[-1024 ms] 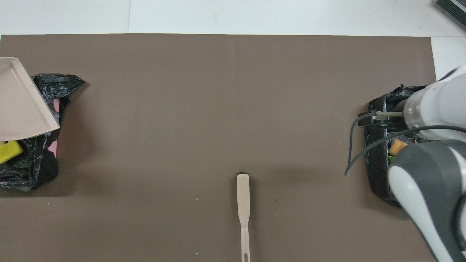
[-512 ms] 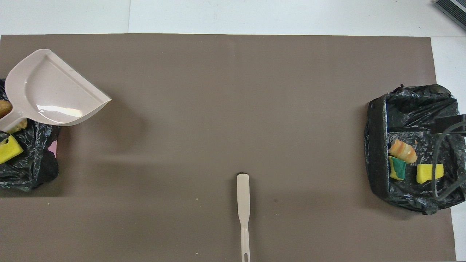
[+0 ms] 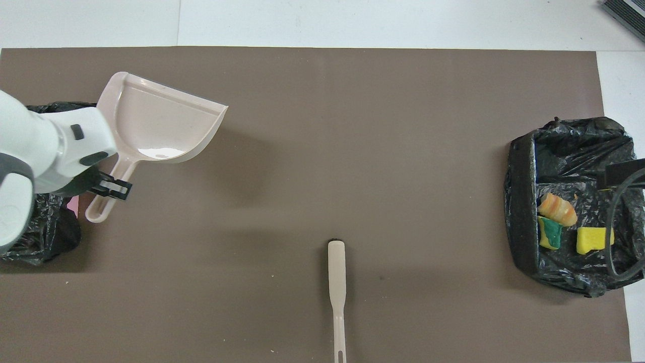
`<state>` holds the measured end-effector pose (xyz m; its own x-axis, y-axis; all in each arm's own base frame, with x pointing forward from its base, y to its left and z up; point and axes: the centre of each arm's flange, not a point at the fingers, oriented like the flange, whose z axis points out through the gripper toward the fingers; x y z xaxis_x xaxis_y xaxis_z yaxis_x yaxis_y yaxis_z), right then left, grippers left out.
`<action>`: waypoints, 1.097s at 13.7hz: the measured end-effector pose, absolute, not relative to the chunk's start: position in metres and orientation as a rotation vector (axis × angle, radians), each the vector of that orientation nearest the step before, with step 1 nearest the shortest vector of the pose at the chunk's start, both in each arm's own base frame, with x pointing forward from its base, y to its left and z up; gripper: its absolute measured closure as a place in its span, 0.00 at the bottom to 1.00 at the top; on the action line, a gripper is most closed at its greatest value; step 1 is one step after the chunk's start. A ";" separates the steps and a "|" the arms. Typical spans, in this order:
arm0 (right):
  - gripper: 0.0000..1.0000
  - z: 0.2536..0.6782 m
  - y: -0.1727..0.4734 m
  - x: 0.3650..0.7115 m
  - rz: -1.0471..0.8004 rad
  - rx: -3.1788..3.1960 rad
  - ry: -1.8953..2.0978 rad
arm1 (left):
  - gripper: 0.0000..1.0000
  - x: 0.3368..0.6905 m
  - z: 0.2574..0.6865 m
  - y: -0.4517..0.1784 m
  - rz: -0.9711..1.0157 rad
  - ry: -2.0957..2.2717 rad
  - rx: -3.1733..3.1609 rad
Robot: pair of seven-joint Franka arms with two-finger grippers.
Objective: Sweep and dump trash in bin
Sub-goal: 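Bring the empty dustpan back to the middle with the left gripper, then lower the dustpan, open the left gripper and withdraw it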
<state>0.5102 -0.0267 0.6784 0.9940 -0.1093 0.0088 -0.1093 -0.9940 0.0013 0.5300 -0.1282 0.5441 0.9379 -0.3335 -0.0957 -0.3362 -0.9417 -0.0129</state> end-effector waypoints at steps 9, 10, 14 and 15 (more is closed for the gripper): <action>0.00 0.681 -0.024 0.504 -0.045 3.119 -0.160 | 0.69 0.469 0.514 -0.336 0.089 0.276 -3.179; 0.00 0.681 -0.024 0.504 -0.040 3.119 -0.160 | 0.69 0.469 0.501 -0.354 0.084 0.250 -3.185; 0.00 0.682 -0.024 0.506 -0.020 3.120 -0.160 | 0.69 0.484 0.423 -0.421 0.055 0.169 -3.193; 0.00 0.682 -0.024 0.506 -0.015 3.120 -0.160 | 0.69 0.488 0.410 -0.429 0.036 0.163 -3.201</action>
